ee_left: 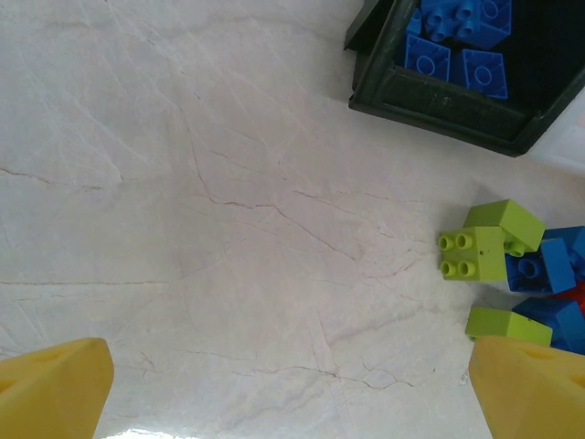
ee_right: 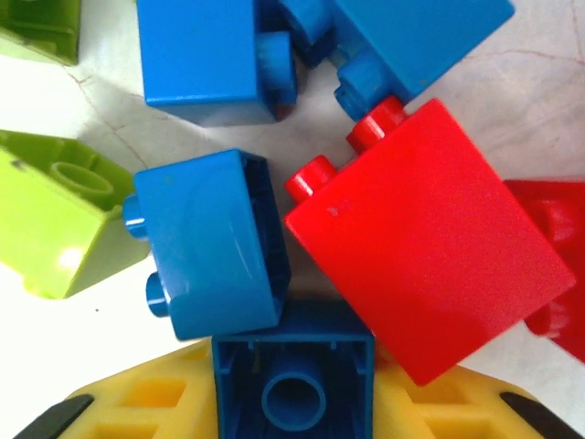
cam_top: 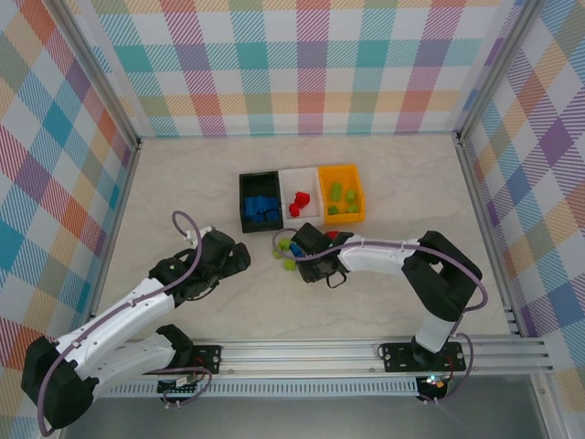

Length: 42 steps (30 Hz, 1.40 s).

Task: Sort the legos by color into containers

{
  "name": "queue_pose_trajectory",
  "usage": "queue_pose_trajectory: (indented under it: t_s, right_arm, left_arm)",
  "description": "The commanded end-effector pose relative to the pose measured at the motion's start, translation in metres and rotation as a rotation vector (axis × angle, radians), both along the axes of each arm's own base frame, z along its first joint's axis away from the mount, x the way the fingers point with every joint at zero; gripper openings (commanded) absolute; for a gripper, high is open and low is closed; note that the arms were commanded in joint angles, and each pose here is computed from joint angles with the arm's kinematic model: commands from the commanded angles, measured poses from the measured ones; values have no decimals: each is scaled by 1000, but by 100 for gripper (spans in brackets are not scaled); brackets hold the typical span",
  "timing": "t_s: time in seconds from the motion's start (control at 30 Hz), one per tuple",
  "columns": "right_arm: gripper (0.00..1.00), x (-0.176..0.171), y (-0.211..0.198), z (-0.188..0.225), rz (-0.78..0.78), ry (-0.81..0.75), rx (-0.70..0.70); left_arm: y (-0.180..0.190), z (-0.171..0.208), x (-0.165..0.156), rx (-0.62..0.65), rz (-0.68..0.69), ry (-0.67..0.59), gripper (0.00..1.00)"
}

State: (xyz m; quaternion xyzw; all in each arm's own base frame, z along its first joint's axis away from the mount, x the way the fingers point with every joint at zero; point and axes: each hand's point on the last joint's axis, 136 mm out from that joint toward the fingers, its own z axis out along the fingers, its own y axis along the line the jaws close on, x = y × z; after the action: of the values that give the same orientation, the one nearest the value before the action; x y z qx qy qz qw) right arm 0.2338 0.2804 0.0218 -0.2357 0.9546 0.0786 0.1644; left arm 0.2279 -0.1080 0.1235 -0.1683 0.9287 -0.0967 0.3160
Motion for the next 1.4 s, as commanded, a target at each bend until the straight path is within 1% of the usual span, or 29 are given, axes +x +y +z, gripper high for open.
queue_pose_trajectory:
  t_s: [0.0,0.07,0.17,0.27,0.33,0.4,0.53,0.7,0.83,0.87,0.9,0.93,0.97,1.03,1.2,1.3,1.37]
  right_arm:
    - [34,-8,7,23,19,-18,80]
    - [34,-13,9,42,36,-24,127]
    - [34,-6,24,84,68,-74,212]
    - [34,14,52,125,105,-139,278]
    - [35,34,73,135,116,-161,292]
    - [36,58,92,139,115,-175,305]
    - [36,112,124,134,75,-184,310]
    - [37,169,145,124,3,-210,285]
    - [44,197,152,113,-44,-201,272]
    - [47,201,152,110,-55,-201,270]
    - [54,206,153,113,-61,-210,278]
    - [61,209,154,117,-60,-219,285]
    - [65,211,155,122,-54,-233,291]
    - [69,210,157,140,-32,-267,320]
    - [70,194,141,182,-15,-345,380]
    - [70,173,121,195,-20,-361,407]
    - [70,158,105,194,-30,-357,412]
  left_arm:
    - [4,3,0,23,13,-2,100]
    - [6,1,0,38,18,-2,100]
    - [14,-4,-2,63,43,6,100]
    - [17,-11,-6,58,58,16,100]
    - [16,-12,-8,48,56,21,100]
    - [17,-13,-11,42,56,29,100]
    - [18,-16,-17,35,49,44,100]
    - [19,-19,-21,19,44,47,100]
    - [15,-21,-22,5,32,51,100]
    - [15,-21,-21,2,29,51,100]
    - [13,-22,-22,0,23,54,100]
    - [12,-22,-21,-2,20,55,100]
    - [10,-22,-21,-7,10,55,100]
    - [5,-22,-19,-21,-11,51,100]
    - [-14,-17,-11,-68,-77,31,100]
    - [-29,-15,-5,-93,-126,31,100]
    - [-40,-13,-1,-98,-155,34,100]
